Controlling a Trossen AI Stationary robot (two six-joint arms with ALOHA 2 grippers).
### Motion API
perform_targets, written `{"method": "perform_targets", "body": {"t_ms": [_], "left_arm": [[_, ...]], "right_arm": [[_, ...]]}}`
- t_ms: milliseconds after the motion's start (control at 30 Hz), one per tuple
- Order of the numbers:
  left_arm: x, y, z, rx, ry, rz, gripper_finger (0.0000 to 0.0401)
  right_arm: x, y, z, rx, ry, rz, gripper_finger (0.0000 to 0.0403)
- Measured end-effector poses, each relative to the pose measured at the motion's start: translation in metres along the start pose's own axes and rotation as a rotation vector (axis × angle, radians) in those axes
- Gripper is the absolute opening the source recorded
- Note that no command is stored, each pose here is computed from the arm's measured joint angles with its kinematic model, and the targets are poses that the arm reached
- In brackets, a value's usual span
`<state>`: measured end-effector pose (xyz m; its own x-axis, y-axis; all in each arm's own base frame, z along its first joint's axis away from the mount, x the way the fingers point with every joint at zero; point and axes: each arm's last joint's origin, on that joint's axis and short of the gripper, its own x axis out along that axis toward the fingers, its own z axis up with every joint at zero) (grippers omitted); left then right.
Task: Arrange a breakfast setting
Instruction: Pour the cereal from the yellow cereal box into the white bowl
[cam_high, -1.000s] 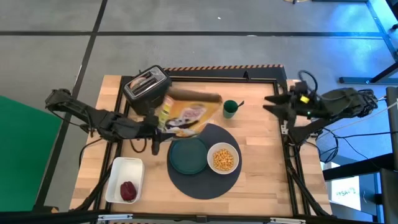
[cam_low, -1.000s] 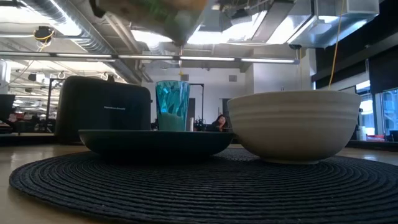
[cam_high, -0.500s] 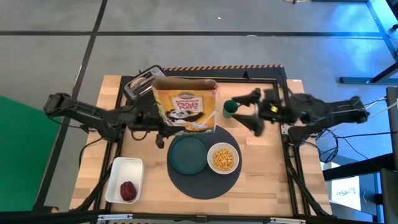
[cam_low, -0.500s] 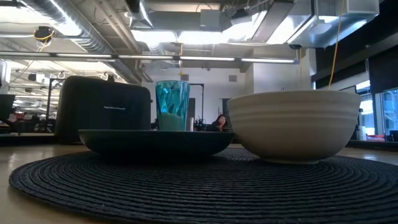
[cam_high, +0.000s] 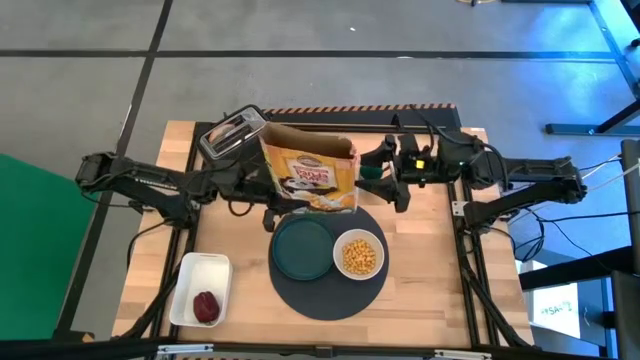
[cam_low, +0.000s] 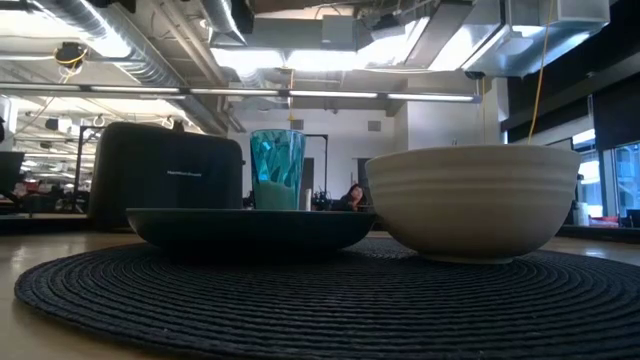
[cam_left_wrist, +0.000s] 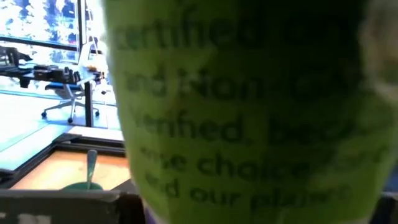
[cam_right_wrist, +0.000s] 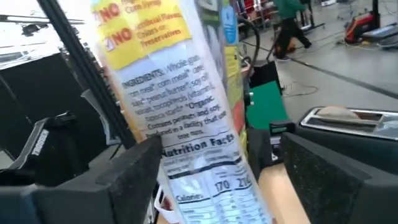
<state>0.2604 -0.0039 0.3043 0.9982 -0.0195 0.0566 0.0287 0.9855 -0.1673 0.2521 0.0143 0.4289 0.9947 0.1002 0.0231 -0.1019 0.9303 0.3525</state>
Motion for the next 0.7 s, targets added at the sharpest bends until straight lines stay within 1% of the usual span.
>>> {"method": "perform_targets", "body": {"t_ms": [67, 167, 233, 333, 433, 500, 600, 667, 700], "left_arm": [[0.0, 0.003, 0.0, -0.005, 0.004, 0.015, 0.0166], [-0.001, 0.006, 0.001, -0.003, 0.001, 0.01, 0.0166], [-0.003, 0.006, 0.004, -0.006, -0.006, -0.003, 0.0166], [-0.003, 0.006, 0.007, -0.005, -0.014, -0.007, 0.0166], [-0.002, 0.004, 0.009, -0.006, 0.011, -0.009, 0.0166], [0.001, 0.005, 0.008, 0.007, 0.041, -0.009, 0.0166], [0.004, 0.005, 0.005, 0.035, 0.087, -0.015, 0.0167], [0.006, 0.005, 0.006, 0.039, 0.093, -0.021, 0.0167], [0.006, 0.005, 0.005, 0.039, 0.099, -0.023, 0.0167]], "right_arm": [[-0.003, 0.001, 0.002, -0.009, -0.003, 0.019, 0.0303], [-0.006, 0.002, 0.004, -0.031, -0.011, 0.023, 0.0304], [-0.009, 0.003, 0.006, -0.033, -0.021, 0.023, 0.0315], [-0.01, 0.004, 0.007, -0.035, -0.033, 0.017, 0.0344], [0.002, 0.001, 0.004, -0.048, -0.055, -0.001, 0.037], [0.011, -0.002, 0.0, -0.049, -0.057, -0.022, 0.0376], [0.019, -0.006, -0.004, -0.022, -0.066, -0.094, 0.0365], [0.019, -0.007, -0.005, -0.01, -0.065, -0.123, 0.0336], [0.018, -0.007, -0.005, -0.009, -0.066, -0.127, 0.0314]]}}
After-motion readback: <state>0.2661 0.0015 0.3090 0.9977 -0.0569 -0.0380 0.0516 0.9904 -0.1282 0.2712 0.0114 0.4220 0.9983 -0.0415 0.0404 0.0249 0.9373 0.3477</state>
